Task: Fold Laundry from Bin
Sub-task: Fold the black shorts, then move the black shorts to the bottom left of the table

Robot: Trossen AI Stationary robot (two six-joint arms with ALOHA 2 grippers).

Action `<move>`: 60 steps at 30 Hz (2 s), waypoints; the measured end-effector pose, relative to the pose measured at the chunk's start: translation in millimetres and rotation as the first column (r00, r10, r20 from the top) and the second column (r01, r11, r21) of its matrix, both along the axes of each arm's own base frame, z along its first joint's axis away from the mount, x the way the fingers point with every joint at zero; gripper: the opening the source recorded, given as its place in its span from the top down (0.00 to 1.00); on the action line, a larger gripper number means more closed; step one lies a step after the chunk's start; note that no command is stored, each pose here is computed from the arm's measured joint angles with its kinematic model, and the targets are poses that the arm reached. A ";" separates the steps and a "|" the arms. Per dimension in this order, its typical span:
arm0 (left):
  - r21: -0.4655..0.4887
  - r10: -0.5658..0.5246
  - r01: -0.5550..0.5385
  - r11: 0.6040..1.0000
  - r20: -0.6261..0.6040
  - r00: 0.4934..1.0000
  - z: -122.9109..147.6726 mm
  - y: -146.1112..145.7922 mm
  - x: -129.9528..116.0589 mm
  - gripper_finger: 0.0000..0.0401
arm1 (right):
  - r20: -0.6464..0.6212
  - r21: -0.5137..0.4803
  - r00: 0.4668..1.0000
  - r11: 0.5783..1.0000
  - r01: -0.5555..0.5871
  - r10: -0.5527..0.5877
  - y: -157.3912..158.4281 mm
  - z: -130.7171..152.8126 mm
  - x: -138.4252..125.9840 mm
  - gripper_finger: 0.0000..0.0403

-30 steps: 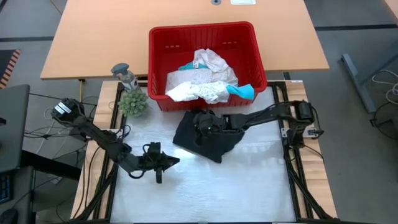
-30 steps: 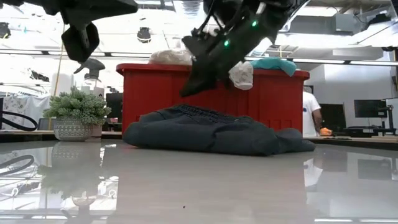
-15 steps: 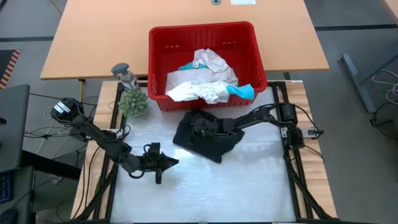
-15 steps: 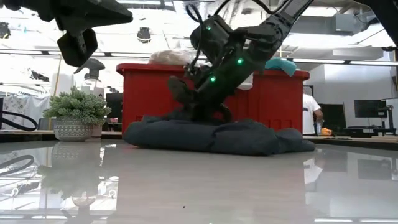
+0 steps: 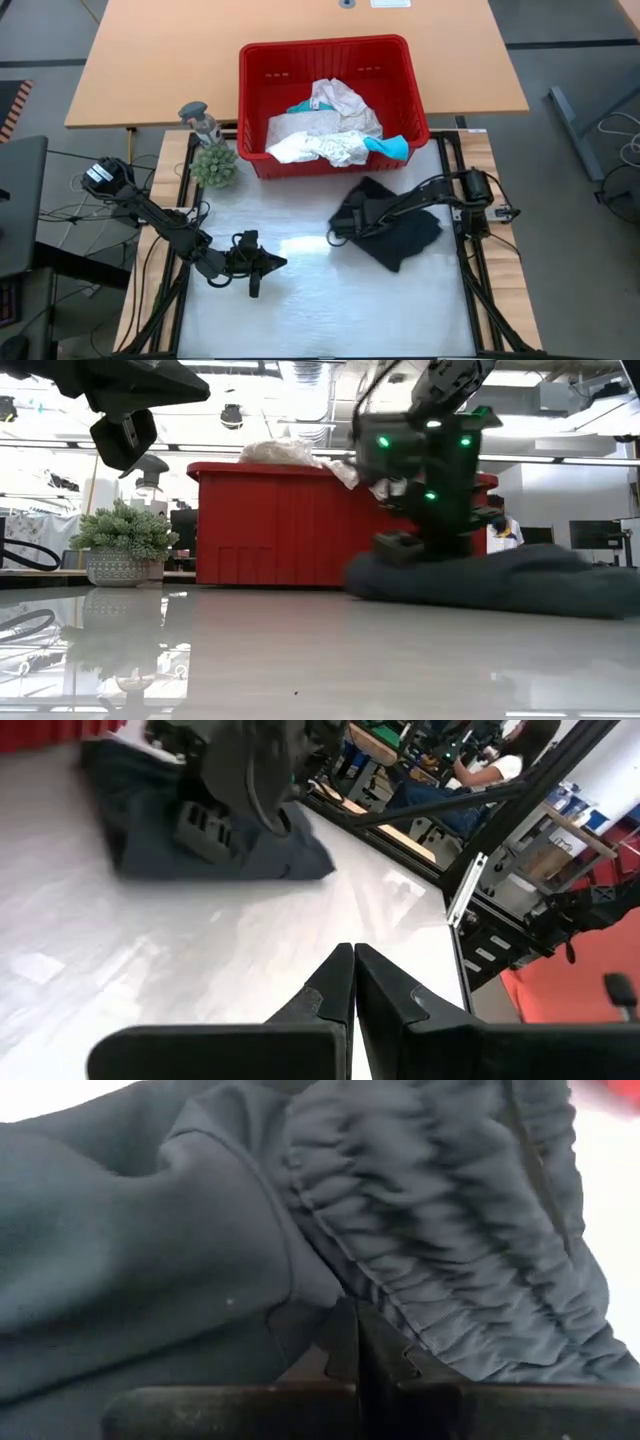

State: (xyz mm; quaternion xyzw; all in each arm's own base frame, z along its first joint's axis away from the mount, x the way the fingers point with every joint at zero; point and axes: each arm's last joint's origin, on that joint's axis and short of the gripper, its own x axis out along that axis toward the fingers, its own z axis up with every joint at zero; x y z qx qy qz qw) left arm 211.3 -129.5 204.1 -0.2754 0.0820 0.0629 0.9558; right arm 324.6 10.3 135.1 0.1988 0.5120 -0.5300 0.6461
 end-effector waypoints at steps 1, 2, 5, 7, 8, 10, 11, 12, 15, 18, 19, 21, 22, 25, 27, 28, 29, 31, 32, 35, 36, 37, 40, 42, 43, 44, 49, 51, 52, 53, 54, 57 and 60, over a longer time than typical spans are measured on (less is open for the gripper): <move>0.002 0.000 0.000 1.000 -0.002 1.000 -0.2 0.0 0.0 1.00 | -0.031 -0.003 0.998 0.999 0.046 -0.046 0.9 0.1 -5.2 0.96; 0.003 0.001 -0.001 1.000 -0.002 1.000 -0.2 0.1 0.0 1.00 | -0.056 -0.003 0.994 0.996 0.094 -0.094 0.9 0.4 -9.7 0.96; 0.004 0.001 -0.001 1.000 -0.002 1.000 -0.2 0.1 0.0 1.00 | -0.086 -0.005 0.977 0.980 0.197 -0.196 -0.7 4.0 -17.9 0.96; 0.005 0.001 -0.001 1.000 -0.002 1.000 -0.3 0.0 0.0 1.00 | -0.064 -0.003 0.975 0.977 0.211 -0.211 -3.2 11.2 -19.3 0.96; 0.004 0.001 -0.001 1.000 -0.002 1.000 -0.2 0.1 0.0 1.00 | -0.045 -0.003 0.976 0.977 0.214 -0.214 -5.0 17.3 -20.4 0.96; 0.003 0.001 -0.001 1.000 -0.002 1.000 -0.3 0.0 0.0 1.00 | 0.002 -0.020 0.974 0.974 0.228 -0.228 -9.9 32.6 -24.4 0.96; 0.004 0.001 -0.001 1.000 -0.002 1.000 -0.3 0.0 0.0 1.00 | 0.030 -0.029 0.972 0.971 0.235 -0.235 -12.0 41.4 -27.3 0.96; 0.004 0.001 -0.001 1.000 -0.002 1.000 -0.3 0.1 0.0 1.00 | 0.057 -0.039 0.970 0.970 0.238 -0.236 -14.3 49.5 -29.9 0.96; 0.006 0.001 -0.001 1.000 -0.002 1.000 -0.3 0.1 0.0 1.00 | 0.124 -0.062 0.973 0.977 0.206 -0.197 -19.1 76.4 -40.0 0.96; 0.012 0.001 -0.001 1.000 -0.004 1.000 -0.4 0.1 0.0 1.00 | 0.155 -0.075 0.976 0.983 0.169 -0.156 -21.7 100.0 -53.4 0.96; 0.017 -0.001 0.001 1.000 -0.004 1.000 -0.4 0.1 0.0 1.00 | 0.150 -0.081 0.976 0.982 0.171 -0.158 -22.7 105.7 -58.8 0.96; 0.030 -0.003 0.003 1.000 -0.005 1.000 -0.4 0.1 0.0 1.00 | 0.139 -0.083 0.975 0.979 0.184 -0.172 -25.8 113.6 -67.6 0.96; 0.036 -0.004 0.004 0.999 -0.006 1.000 -0.4 0.1 0.0 1.00 | 0.136 -0.079 0.975 0.979 0.189 -0.178 -27.7 116.4 -70.6 0.96; 0.051 -0.007 0.007 0.999 -0.007 1.000 -0.4 0.1 0.0 1.00 | 0.119 -0.069 0.978 0.981 0.181 -0.172 -32.0 119.4 -74.0 0.93; 0.058 -0.008 0.009 0.998 -0.010 1.000 -0.7 0.1 -0.1 1.00 | 0.136 -0.059 0.982 0.988 0.140 -0.131 -29.4 119.1 -70.2 0.90; 0.061 -0.008 0.009 0.998 -0.013 1.000 -1.0 0.2 -0.2 1.00 | 0.150 -0.054 0.983 0.992 0.114 -0.104 -26.5 118.9 -67.6 0.89; 0.061 -0.009 0.010 0.998 -0.016 1.000 -1.3 0.2 -0.2 1.00 | 0.162 -0.053 0.984 0.995 0.084 -0.074 -22.9 118.3 -64.7 0.90; 0.036 -0.023 0.024 0.999 -0.020 1.000 -1.6 0.5 0.3 1.00 | 0.173 -0.045 0.985 0.999 0.021 -0.013 -12.6 118.1 -61.7 0.92; 0.006 -0.041 0.041 0.999 -0.021 0.999 -1.2 1.1 0.8 1.00 | 0.172 -0.045 0.985 0.999 -0.007 0.015 -5.4 117.9 -61.6 0.94; -0.095 -0.122 0.120 0.988 -0.014 0.992 3.4 5.8 2.8 1.00 | 0.158 -0.046 0.979 0.991 -0.122 0.128 18.0 121.2 -67.4 0.96; -0.122 -0.152 0.150 0.981 -0.009 0.988 5.6 8.0 3.4 1.00 | 0.160 -0.047 0.971 0.984 -0.172 0.177 26.3 123.3 -71.4 0.96; -0.147 -0.178 0.176 0.973 -0.003 0.984 7.9 10.6 4.1 1.00 | 0.166 -0.047 0.963 0.977 -0.209 0.214 33.4 125.1 -76.3 0.96; -0.196 -0.206 0.207 0.958 0.027 0.978 15.6 20.9 6.1 1.00 | 0.259 -0.063 0.894 0.930 -0.362 0.365 57.6 129.4 -89.0 0.92; -0.209 -0.182 0.187 0.960 0.046 0.982 20.2 29.1 7.3 1.00 | 0.380 -0.081 0.813 0.892 -0.445 0.441 71.1 134.6 -93.2 0.88; -0.213 -0.162 0.171 0.962 0.057 0.985 22.6 33.6 7.9 1.00 | 0.441 -0.091 0.768 0.875 -0.476 0.464 76.6 137.1 -95.8 0.88; -0.217 -0.138 0.149 0.965 0.068 0.988 25.1 38.3 8.3 1.00 | 0.494 -0.103 0.726 0.862 -0.496 0.478 81.0 138.6 -98.1 0.88; -0.272 0.053 -0.015 0.962 0.134 0.990 38.9 63.3 7.5 1.00 | 0.596 -0.174 0.627 0.843 -0.508 0.501 95.2 130.2 -111.6 0.92; -0.298 0.110 -0.058 0.953 0.161 0.981 44.8 72.9 5.8 1.00 | 0.593 -0.205 0.634 0.854 -0.478 0.497 97.4 120.6 -118.6 0.95; -0.314 0.120 -0.061 0.948 0.173 0.977 47.7 77.7 4.9 1.00 | 0.600 -0.226 0.627 0.857 -0.462 0.496 98.3 117.5 -121.2 0.96; -0.328 0.111 -0.044 0.944 0.187 0.976 50.8 82.1 4.0 1.00 | 0.624 -0.243 0.602 0.856 -0.456 0.498 99.9 116.8 -123.0 0.96; -0.344 0.090 -0.015 0.939 0.201 0.976 53.7 86.6 3.1 1.00 | 0.647 -0.261 0.569 0.849 -0.460 0.508 101.3 117.2 -125.0 0.96; -0.381 0.016 0.080 0.921 0.242 0.970 62.1 97.6 -0.9 1.00 | 0.708 -0.318 0.449 0.814 -0.487 0.545 102.6 126.3 -130.9 0.96; -0.382 -0.003 0.125 0.915 0.303 0.953 72.3 107.8 -6.7 1.00 | 0.711 -0.422 0.320 0.744 -0.518 0.626 99.7 142.3 -136.0 0.96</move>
